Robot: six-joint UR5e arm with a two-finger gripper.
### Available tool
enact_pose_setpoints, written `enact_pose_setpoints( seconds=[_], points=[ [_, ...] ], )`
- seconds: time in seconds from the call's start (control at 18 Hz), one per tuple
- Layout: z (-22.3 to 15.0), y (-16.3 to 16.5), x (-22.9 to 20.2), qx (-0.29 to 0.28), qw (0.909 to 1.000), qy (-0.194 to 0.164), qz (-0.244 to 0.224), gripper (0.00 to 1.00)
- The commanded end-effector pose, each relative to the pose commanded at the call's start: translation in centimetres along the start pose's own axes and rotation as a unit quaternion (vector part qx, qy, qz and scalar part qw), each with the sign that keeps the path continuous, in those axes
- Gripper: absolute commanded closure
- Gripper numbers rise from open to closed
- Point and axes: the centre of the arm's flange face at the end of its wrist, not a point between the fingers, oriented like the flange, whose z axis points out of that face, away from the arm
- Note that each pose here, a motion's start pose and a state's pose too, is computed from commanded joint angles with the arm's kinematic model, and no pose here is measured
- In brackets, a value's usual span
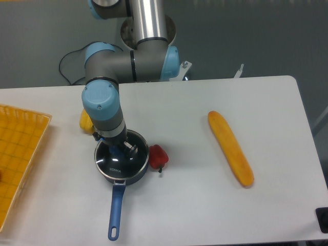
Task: Open the lid
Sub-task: 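Close the gripper on the glass lid's blue knob, then lift the glass lid up off the saucepan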
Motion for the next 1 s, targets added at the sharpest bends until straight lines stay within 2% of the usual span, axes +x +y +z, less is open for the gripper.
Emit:
enact_pose_setpoints(
  seconds=[0.33, 0.5, 1.0],
  points=[
    [-0.8, -0.1, -0.5, 0.006, 1.0, -0.005, 0.002, 0.41],
    [-1.4, 0.3, -1.3, 0.01, 0.9996, -0.01, 0.023, 0.42],
    [-2.8, 3.2, -4.7, 0.003, 0.999, 0.0, 0.044, 0.42]
  ],
)
